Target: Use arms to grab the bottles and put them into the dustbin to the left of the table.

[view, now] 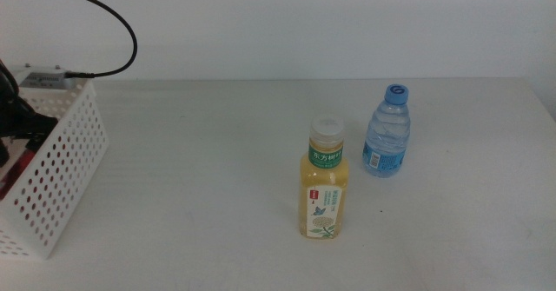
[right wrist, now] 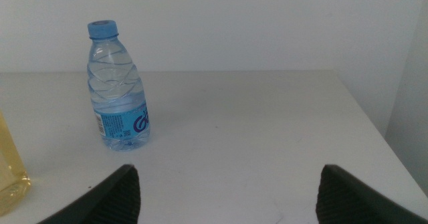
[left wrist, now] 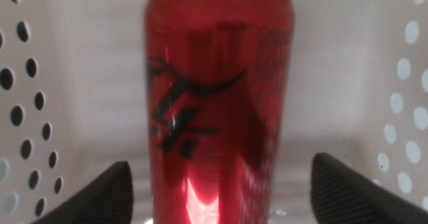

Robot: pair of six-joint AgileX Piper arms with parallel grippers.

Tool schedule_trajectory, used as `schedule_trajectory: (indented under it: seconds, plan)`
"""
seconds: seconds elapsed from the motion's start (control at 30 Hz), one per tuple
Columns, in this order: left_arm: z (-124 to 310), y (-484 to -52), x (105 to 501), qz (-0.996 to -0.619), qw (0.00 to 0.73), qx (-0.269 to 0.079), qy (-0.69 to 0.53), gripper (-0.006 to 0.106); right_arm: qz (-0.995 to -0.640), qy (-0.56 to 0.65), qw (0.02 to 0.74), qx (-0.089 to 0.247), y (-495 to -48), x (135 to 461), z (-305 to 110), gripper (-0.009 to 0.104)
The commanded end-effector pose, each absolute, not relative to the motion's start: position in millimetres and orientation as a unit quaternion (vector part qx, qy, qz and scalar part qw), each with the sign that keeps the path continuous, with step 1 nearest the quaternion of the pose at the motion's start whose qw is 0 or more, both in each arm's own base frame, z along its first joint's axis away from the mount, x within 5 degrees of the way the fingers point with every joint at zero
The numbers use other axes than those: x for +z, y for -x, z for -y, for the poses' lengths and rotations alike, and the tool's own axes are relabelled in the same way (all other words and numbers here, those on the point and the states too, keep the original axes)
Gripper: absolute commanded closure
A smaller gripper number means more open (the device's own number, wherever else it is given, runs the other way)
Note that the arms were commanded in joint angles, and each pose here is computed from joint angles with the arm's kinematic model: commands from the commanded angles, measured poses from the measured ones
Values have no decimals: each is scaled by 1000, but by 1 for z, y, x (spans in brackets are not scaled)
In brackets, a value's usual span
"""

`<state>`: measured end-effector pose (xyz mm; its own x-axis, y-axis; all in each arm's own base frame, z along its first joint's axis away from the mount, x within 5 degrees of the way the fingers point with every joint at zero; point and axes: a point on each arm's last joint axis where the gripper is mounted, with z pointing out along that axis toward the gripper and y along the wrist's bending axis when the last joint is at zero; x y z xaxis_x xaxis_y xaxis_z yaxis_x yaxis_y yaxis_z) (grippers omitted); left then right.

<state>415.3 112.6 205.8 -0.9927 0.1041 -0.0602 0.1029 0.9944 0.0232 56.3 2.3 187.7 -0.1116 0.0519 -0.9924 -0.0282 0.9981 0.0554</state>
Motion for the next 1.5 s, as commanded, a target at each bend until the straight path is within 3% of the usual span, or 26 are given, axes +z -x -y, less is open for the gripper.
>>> schedule_trajectory:
  seconds: [0.0,0.17,0.3,0.53,0.77,0.93,1.47]
  plan:
    - [-111,-411,242,-996,66,21,-49,10,-707,-4,707,20,-54,199,-1,23]
    - [-109,-406,253,-997,67,20,-34,10,-707,-4,707,20,-54,199,-1,23]
    - [-103,-402,288,-993,111,30,-14,10,-707,-4,707,20,-54,199,-1,23]
    - [-75,-375,369,-975,220,-4,20,10,-707,-4,707,20,-54,199,-1,23]
    - [-28,-349,414,-952,303,-26,-29,10,-707,-4,707,20,-54,199,-1,23]
    - [5,-327,418,-936,344,-35,-70,10,-707,-4,707,20,-54,199,-1,23]
    - [72,-229,372,-875,445,-83,-172,10,-707,-4,707,20,-54,199,-1,23]
